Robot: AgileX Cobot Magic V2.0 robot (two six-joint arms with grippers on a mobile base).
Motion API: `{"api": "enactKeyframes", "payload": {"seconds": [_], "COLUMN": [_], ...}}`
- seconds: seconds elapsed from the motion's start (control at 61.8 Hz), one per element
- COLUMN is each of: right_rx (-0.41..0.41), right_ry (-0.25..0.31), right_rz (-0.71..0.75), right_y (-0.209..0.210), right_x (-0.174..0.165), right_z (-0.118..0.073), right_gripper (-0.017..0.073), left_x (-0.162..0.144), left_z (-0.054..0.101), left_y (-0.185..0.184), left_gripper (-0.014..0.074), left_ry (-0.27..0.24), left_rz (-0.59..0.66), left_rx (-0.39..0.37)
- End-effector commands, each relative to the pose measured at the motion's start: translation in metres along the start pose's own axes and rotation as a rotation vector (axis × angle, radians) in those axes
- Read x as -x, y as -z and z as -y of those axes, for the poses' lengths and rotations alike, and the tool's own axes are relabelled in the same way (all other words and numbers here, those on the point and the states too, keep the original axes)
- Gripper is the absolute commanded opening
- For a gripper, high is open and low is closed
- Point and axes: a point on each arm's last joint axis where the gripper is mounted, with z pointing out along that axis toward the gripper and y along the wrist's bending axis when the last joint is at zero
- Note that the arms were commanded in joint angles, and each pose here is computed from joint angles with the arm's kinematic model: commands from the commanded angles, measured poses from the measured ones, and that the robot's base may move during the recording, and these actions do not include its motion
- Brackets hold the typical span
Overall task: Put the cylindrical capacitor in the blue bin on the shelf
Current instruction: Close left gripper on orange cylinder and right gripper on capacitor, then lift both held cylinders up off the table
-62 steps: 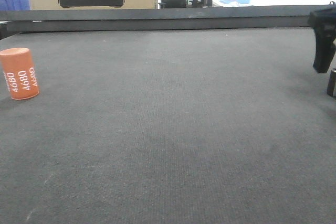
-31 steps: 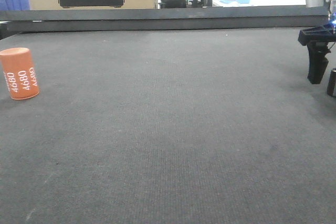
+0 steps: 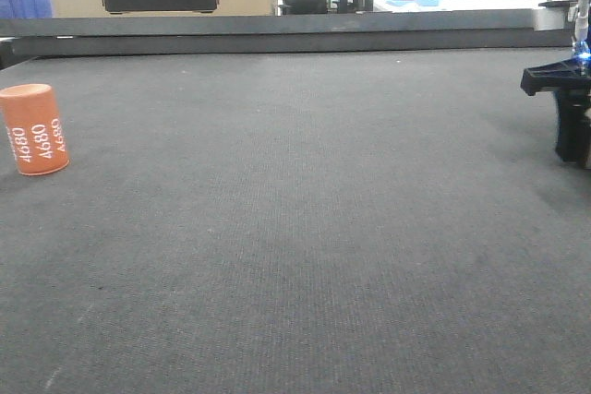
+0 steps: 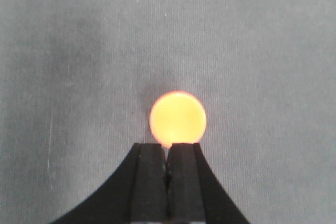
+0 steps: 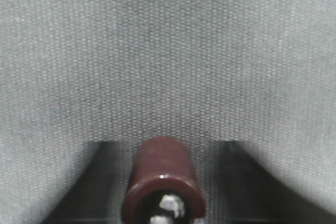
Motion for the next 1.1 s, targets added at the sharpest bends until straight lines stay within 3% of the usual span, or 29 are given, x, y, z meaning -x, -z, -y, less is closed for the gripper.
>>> {"api": "enactKeyframes", "payload": {"seconds": [0.0, 0.065, 0.21, 0.307, 0.518, 0.744, 1.084], "right_rx": [-0.004, -0.004, -0.004, -0.004, 0.019, 0.035, 0.036], "right_ry": [0.000, 0.000, 0.000, 0.000, -0.016, -0.028, -0.029], "right_rz": [0.016, 0.016, 0.018, 0.018, 0.018, 0.018, 0.018], "right_y": [0.003, 0.003, 0.003, 0.003, 0.003, 0.003, 0.003], "right_x": [0.002, 0.002, 0.002, 0.002, 0.002, 0.003, 0.003], "right_z": [0.003, 0.003, 0.003, 0.003, 0.000, -0.001, -0.001], "right_gripper": [-0.0045, -0.0168, -0.0162, -0.0162, -0.0162, -0.0162, -0.0162], "left_x": [-0.001, -0.001, 0.001, 0.001, 0.001, 0.004, 0.004], "left_z": [0.001, 0.002, 0.007, 0.016, 0.023, 0.019, 0.019], "left_y": [0.001, 0.001, 0.000, -0.004, -0.033, -0.064, -0.097], "left_gripper": [-0.0022, 0.0111, 0.0412, 0.0529, 0.0538, 0.0538, 0.0536], "left_ry": [0.008, 0.006, -0.007, -0.025, 0.007, -0.030, -0.039], "left_rz": [-0.020, -0.024, 0.002, 0.004, -0.059, -0.076, -0.106], "left_rx": [-0.008, -0.009, -0.018, -0.031, -0.028, 0.022, 0.031]}}
